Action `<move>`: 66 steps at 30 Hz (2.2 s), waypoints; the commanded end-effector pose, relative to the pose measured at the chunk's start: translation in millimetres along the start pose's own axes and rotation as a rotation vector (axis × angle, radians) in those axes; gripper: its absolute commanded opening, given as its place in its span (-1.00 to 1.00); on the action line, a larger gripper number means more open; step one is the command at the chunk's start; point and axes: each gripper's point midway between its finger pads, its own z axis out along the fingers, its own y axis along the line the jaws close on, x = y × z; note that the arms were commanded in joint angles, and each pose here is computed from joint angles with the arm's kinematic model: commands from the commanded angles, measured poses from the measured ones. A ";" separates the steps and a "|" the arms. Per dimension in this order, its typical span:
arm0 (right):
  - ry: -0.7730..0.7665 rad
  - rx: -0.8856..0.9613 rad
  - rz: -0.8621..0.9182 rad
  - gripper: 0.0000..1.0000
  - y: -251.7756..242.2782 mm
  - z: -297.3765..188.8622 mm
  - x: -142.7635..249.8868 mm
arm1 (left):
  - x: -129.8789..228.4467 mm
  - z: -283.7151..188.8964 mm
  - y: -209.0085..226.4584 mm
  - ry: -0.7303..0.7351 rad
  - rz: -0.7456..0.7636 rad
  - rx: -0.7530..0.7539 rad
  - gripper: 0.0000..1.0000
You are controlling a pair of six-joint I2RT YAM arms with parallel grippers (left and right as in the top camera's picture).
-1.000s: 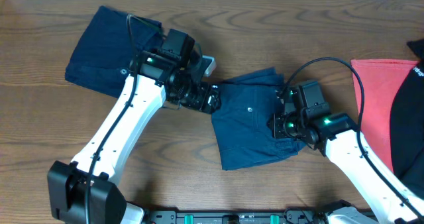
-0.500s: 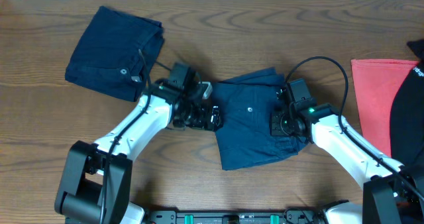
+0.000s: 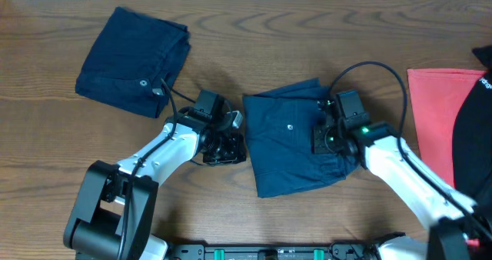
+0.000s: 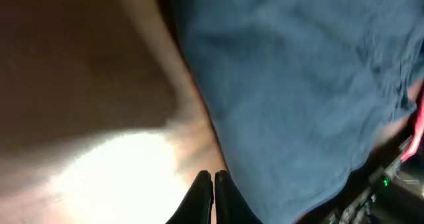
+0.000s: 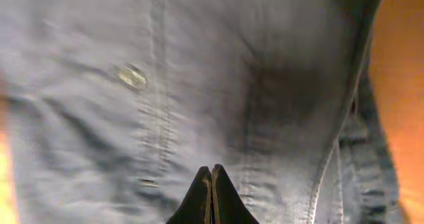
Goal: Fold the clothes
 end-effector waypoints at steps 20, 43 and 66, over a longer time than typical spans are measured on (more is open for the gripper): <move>-0.216 0.071 0.063 -0.97 -49.5 33.0 -79.6 | 42.3 52.9 -60.3 0.043 0.322 -0.157 -0.85; -0.050 0.030 0.060 -0.97 -30.3 -16.2 -25.4 | -79.7 -53.0 40.6 -0.229 -0.033 -0.148 -0.67; 0.024 0.010 0.065 -0.97 -42.7 68.9 -15.4 | -49.2 -48.4 -24.0 -0.197 0.156 -0.114 -0.34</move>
